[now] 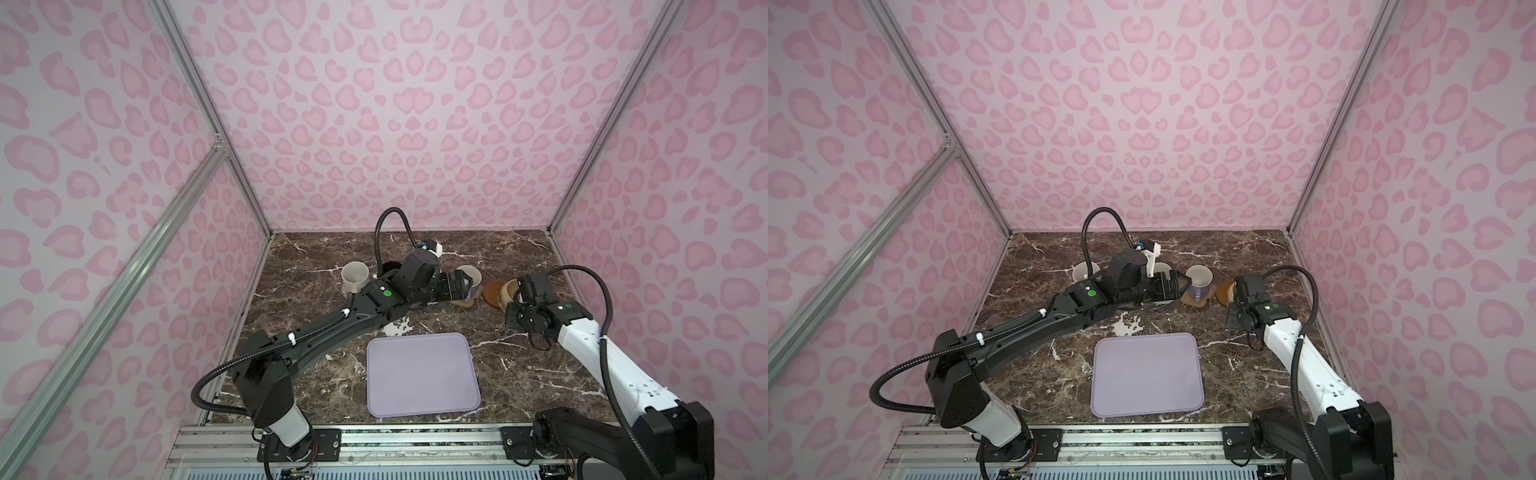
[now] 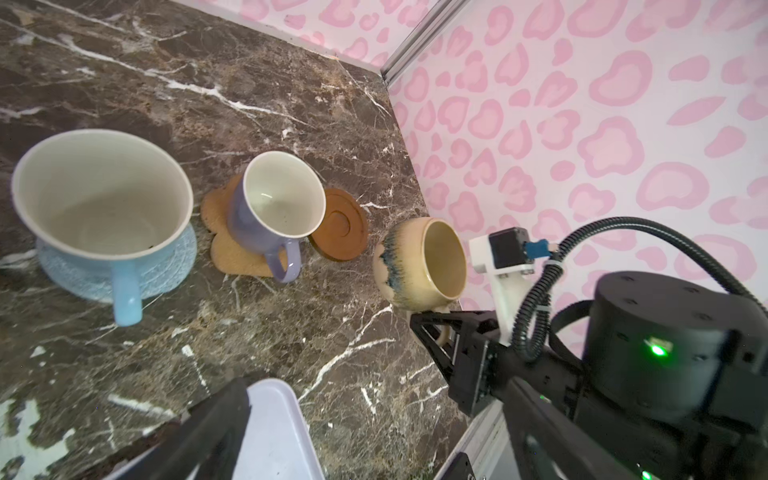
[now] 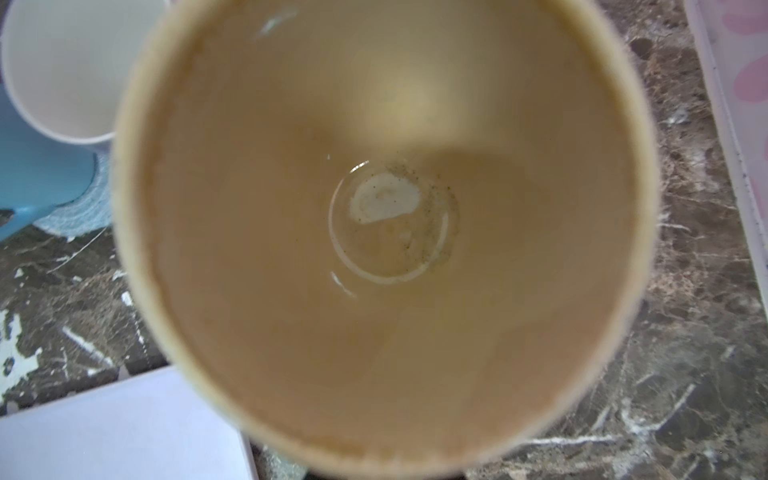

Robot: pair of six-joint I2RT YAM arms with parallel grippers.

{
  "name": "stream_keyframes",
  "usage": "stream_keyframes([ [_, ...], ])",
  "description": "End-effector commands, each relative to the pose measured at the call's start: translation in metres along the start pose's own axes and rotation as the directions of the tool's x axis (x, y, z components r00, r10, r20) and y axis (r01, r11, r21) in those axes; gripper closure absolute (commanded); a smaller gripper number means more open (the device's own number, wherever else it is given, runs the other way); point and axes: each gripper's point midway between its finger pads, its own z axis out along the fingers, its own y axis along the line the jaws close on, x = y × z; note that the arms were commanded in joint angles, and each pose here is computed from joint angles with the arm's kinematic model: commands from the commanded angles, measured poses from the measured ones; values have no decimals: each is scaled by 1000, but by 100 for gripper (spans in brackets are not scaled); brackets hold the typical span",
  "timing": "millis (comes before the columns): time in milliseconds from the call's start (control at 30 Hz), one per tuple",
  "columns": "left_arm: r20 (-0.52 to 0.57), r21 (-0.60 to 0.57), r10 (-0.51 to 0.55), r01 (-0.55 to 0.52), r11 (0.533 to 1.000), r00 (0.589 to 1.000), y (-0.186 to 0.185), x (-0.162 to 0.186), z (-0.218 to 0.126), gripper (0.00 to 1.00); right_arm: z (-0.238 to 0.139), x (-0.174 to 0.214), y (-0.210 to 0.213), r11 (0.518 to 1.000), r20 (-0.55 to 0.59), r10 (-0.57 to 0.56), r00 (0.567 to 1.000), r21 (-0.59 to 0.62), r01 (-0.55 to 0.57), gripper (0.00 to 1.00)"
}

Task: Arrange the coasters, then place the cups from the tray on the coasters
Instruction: 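Lift the tan mug with the right gripper and carry it toward the round cork coaster, then lower the tan mug onto the round cork coaster with the right gripper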

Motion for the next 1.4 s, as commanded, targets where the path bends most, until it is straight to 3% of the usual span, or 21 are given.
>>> stream_keyframes([
  [0,-31,-16,25,-25,1000,999,2,2,12,3,11,-42,14,999,91,13,996,-41,-10,100],
  [433,-79,-30,14,-17,999,997,7,2,48,3,74,-70,19,996,-1,-84,996,13,84,100],
  [1133,-66,-36,-11,8,999,998,13,6,47,3,96,-41,10,994,-95,-95,991,47,100,100],
  [1367,-48,-33,-3,2,999,999,10,2,38,3,92,-40,9,995,-97,-84,992,47,89,90],
])
